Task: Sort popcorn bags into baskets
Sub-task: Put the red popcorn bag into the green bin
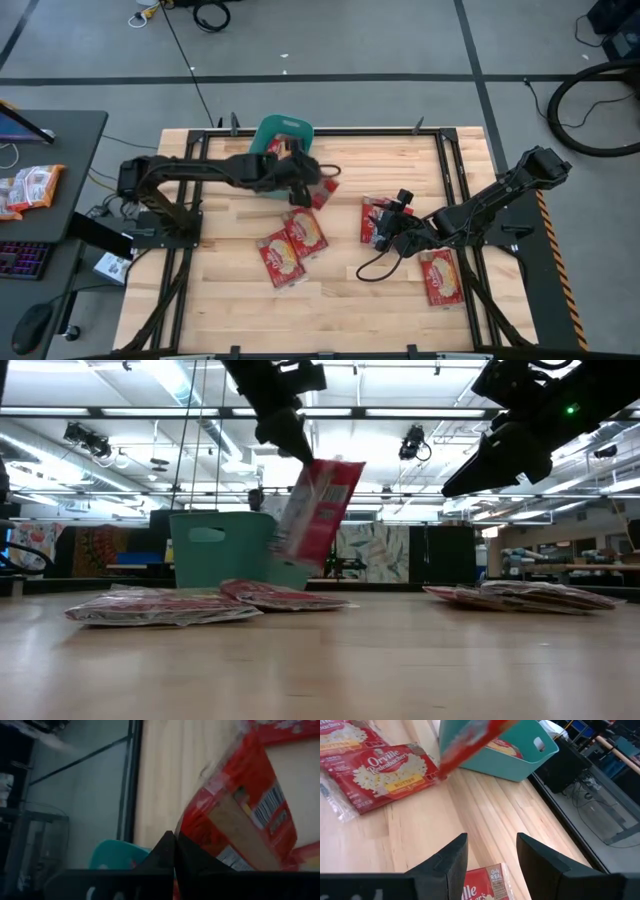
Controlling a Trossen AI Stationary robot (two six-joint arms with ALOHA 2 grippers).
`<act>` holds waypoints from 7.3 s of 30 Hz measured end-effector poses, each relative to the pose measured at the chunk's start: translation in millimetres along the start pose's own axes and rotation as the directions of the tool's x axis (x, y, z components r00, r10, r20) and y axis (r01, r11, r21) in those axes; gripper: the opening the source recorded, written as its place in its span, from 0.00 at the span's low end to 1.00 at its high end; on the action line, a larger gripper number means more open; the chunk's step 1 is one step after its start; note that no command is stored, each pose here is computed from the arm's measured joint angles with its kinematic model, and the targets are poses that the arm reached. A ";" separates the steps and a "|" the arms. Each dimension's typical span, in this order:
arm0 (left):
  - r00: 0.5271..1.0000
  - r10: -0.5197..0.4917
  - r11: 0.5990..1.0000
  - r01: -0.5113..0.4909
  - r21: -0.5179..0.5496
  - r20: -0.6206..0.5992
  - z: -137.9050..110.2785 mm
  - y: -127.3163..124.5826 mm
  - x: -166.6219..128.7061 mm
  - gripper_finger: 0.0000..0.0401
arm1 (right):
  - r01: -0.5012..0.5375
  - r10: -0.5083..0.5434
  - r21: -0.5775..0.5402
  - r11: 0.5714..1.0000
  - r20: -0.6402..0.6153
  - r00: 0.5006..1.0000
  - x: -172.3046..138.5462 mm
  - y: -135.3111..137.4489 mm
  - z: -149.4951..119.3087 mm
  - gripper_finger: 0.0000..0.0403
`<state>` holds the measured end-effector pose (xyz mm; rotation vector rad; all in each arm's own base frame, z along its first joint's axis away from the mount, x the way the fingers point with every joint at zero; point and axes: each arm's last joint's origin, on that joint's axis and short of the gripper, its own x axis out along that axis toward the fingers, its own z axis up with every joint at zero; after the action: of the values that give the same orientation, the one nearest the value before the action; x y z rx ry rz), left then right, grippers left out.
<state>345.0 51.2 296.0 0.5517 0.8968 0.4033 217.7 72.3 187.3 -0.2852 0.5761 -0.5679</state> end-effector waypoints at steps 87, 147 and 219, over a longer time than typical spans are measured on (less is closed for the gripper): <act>0.986 0.101 0.892 -0.148 -0.426 -0.132 -111.6 154.0 69.0 0.00 | -0.062 0.061 0.025 0.998 0.008 0.998 10.6 -2.2 -6.7 0.43; 0.950 -0.244 0.964 0.260 -0.058 0.195 -3.7 -94.4 -28.1 0.23 | -0.265 0.266 0.023 0.964 -0.141 0.954 9.7 -0.1 -11.6 0.43; 0.814 -0.104 0.932 0.281 -0.230 0.572 -63.9 -106.0 -51.3 0.22 | -0.604 0.068 -0.520 0.604 -0.721 0.689 52.9 15.4 -21.0 0.52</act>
<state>274.4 -42.7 231.6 0.2564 0.3105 0.1677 248.6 52.1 141.2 -0.7359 1.5297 0.0450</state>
